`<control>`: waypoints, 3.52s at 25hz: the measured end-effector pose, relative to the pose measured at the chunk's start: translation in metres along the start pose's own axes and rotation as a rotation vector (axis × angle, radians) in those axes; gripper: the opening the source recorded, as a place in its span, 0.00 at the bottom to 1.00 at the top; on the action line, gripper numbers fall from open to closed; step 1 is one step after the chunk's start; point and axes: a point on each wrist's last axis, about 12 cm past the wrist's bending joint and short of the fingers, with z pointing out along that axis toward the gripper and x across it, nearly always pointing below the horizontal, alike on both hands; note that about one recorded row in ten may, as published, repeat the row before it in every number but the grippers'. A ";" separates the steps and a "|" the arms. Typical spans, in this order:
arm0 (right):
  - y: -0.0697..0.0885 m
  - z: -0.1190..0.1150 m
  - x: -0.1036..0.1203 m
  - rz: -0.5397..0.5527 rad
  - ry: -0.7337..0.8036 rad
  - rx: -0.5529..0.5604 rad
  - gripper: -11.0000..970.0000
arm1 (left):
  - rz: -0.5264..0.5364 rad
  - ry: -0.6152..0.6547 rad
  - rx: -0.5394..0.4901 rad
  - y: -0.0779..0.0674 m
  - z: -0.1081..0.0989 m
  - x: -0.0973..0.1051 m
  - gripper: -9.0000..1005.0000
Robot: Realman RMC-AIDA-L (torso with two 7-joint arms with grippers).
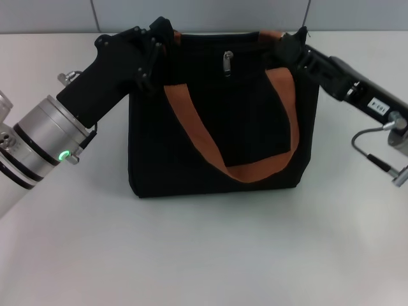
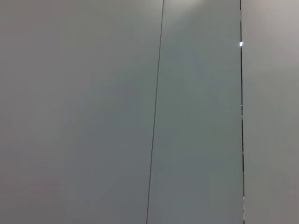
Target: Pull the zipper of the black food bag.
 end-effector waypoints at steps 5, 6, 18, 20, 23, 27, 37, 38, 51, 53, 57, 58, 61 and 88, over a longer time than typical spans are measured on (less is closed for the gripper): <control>-0.007 0.002 -0.017 0.017 0.111 0.012 0.20 | -0.006 0.004 -0.006 -0.001 -0.002 0.002 0.04; -0.007 0.004 -0.019 0.018 0.136 0.008 0.20 | -0.006 0.005 -0.008 -0.001 -0.003 0.002 0.04; -0.021 0.023 -0.024 -0.051 0.281 0.083 0.20 | -0.002 0.020 -0.018 0.000 -0.003 0.003 0.04; -0.023 0.024 -0.022 -0.066 0.274 0.093 0.20 | -0.001 0.026 -0.020 0.001 -0.002 0.004 0.04; -0.023 0.026 -0.020 -0.068 0.263 0.093 0.20 | 0.001 0.028 -0.018 0.001 0.000 0.004 0.04; -0.025 0.034 -0.017 -0.079 0.293 0.099 0.20 | 0.003 0.012 -0.009 0.002 0.006 0.001 0.04; -0.029 0.037 -0.016 -0.123 0.304 0.121 0.20 | 0.006 -0.027 0.028 0.000 0.017 -0.006 0.04; -0.029 0.037 -0.016 -0.123 0.304 0.121 0.20 | 0.005 -0.029 0.030 0.000 0.018 -0.007 0.04; -0.032 0.031 -0.015 -0.114 0.273 0.156 0.20 | -0.010 -0.037 0.051 -0.003 0.025 -0.008 0.05; -0.032 0.026 -0.017 -0.114 0.249 0.168 0.20 | -0.010 -0.037 0.051 -0.003 0.025 -0.008 0.05; -0.032 0.030 -0.017 -0.126 0.269 0.157 0.20 | -0.011 -0.037 0.053 -0.003 0.026 -0.008 0.05; -0.032 0.030 -0.017 -0.126 0.269 0.157 0.20 | -0.011 -0.037 0.053 -0.003 0.026 -0.008 0.05; -0.032 0.037 -0.015 -0.132 0.296 0.150 0.20 | -0.011 -0.035 0.054 -0.003 0.027 -0.007 0.05; -0.033 0.046 -0.015 -0.131 0.307 0.148 0.19 | -0.009 -0.032 0.055 -0.005 0.029 -0.007 0.05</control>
